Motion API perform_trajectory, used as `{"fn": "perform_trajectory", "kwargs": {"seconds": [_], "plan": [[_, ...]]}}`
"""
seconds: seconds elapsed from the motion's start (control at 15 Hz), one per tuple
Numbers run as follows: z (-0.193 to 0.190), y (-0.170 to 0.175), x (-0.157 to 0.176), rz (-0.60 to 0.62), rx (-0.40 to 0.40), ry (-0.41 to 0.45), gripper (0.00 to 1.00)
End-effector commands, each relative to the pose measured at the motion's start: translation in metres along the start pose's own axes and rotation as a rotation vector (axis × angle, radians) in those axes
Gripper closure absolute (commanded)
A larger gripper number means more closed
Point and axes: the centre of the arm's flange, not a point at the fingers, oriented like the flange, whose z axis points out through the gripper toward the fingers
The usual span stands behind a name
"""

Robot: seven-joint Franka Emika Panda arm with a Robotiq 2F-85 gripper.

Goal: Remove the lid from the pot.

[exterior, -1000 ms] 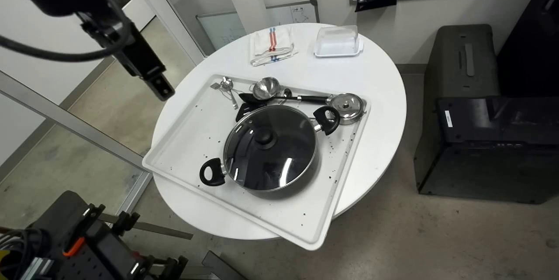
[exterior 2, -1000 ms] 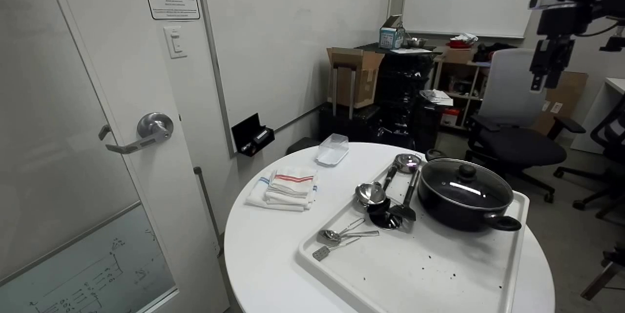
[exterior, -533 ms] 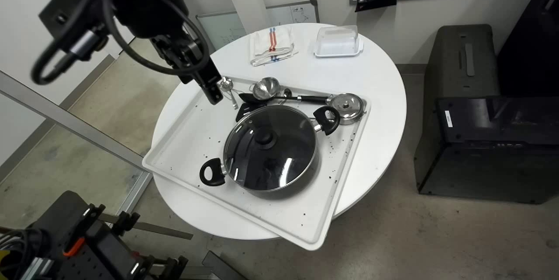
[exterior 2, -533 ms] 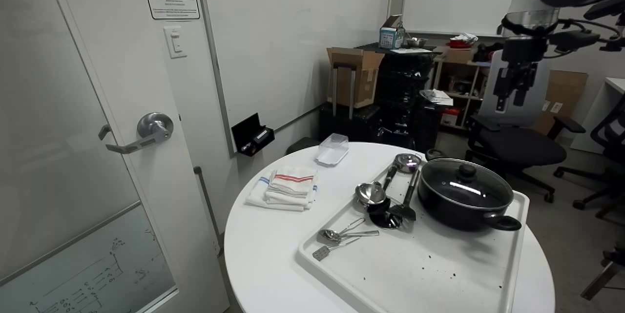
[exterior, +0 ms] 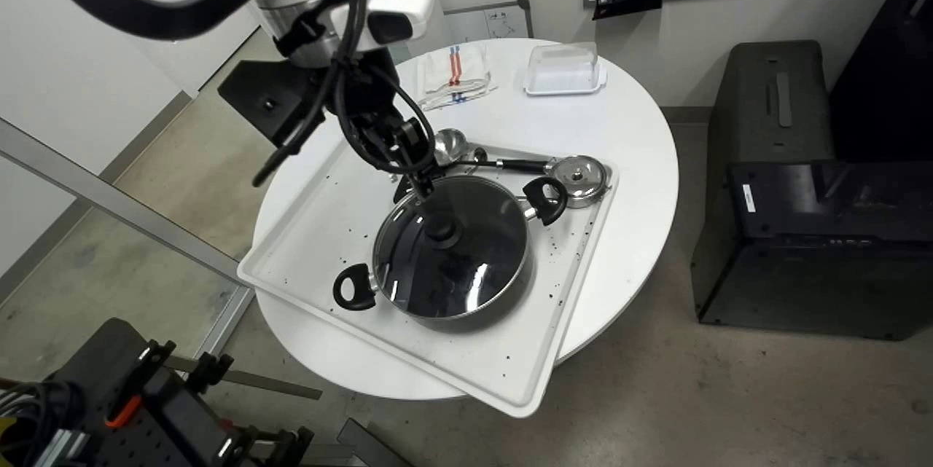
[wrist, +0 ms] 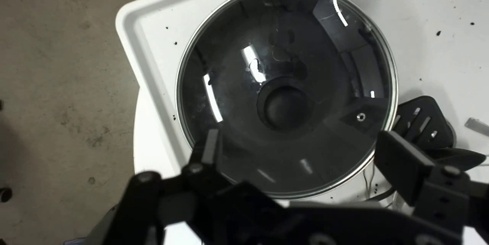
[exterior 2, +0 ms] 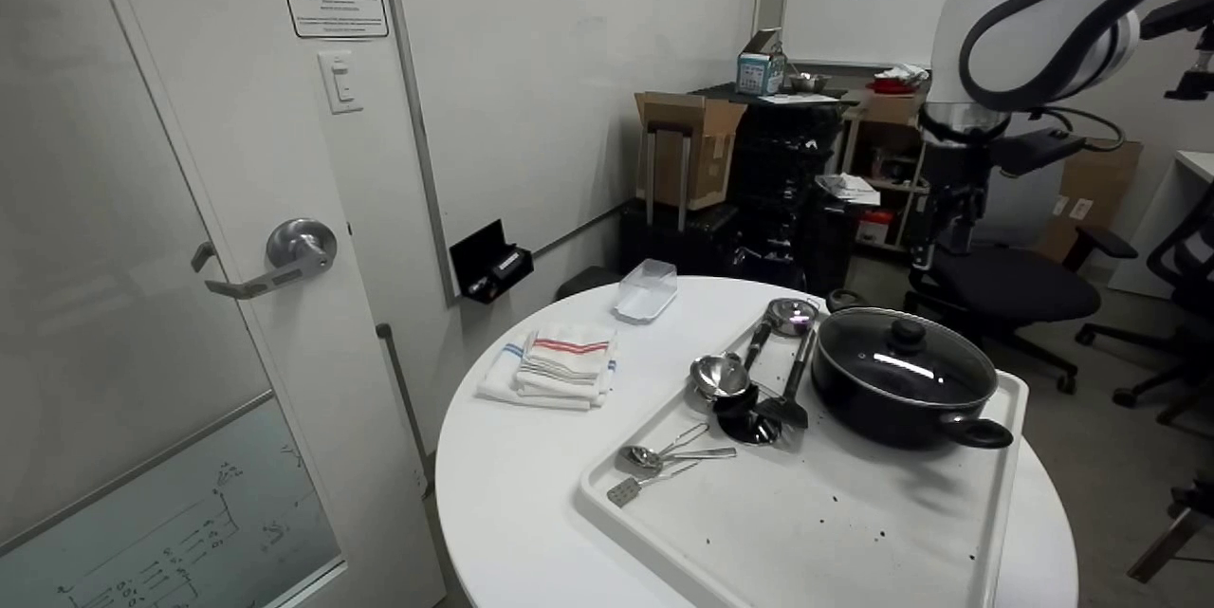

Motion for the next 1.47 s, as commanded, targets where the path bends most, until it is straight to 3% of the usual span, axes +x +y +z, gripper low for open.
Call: {"fn": "perform_trajectory", "kwargs": {"seconds": [0.0, 1.33, 1.4], "plan": [[0.031, -0.003, 0.025, 0.024, -0.006, 0.001, 0.00], [0.127, -0.017, 0.025, 0.003, -0.027, 0.011, 0.00], [0.129, -0.017, 0.025, 0.002, -0.024, 0.016, 0.25]]}}
